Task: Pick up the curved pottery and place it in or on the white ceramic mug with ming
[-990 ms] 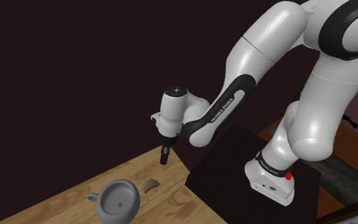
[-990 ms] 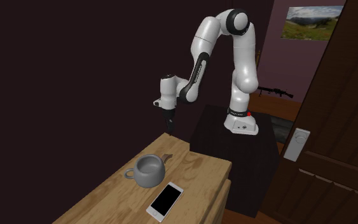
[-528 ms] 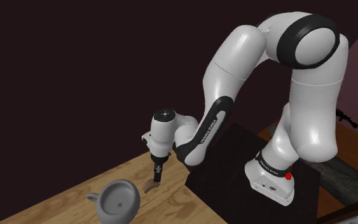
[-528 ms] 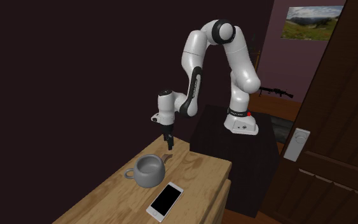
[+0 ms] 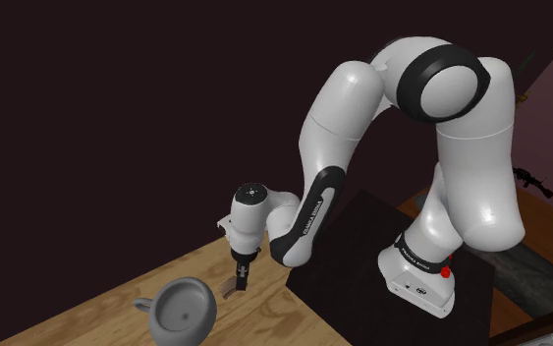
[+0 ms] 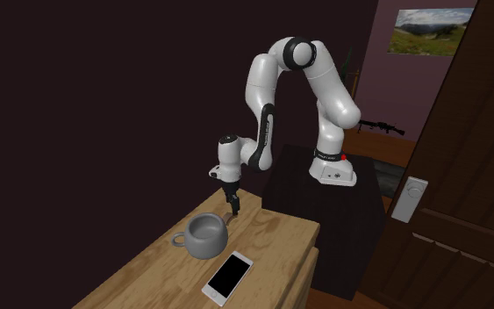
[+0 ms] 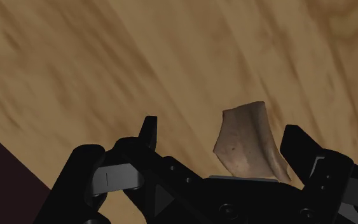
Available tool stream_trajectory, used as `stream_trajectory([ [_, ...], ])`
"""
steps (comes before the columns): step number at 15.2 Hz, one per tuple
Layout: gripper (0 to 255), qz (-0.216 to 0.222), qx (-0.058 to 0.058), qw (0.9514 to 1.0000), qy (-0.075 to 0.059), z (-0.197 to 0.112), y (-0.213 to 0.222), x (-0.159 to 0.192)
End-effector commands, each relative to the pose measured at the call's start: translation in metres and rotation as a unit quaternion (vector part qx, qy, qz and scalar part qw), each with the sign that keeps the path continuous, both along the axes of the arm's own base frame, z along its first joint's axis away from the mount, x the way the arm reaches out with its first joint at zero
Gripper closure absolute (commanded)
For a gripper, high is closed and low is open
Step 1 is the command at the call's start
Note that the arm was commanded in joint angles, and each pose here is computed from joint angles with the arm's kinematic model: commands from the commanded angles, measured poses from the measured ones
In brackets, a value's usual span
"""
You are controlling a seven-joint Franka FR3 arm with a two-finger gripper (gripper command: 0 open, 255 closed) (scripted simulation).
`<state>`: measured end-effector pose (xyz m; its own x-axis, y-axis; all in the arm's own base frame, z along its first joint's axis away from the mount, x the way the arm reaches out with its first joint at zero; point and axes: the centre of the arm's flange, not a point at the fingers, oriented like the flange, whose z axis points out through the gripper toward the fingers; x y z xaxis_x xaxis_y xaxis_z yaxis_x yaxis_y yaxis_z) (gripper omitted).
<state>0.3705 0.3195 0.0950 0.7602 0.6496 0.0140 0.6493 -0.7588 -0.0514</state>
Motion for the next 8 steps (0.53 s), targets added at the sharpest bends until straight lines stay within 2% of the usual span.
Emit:
stream_trajectory([
  [1, 0, 0.0, 0.0, 1.0, 0.0, -0.0024, 0.0008, -0.0002],
  [7, 0, 0.0, 0.0, 1.0, 0.0, -0.0023, 0.0008, -0.0002],
  [8, 255, 0.0, 0.0, 1.0, 0.0, -0.0023, 0.0008, -0.0002],
])
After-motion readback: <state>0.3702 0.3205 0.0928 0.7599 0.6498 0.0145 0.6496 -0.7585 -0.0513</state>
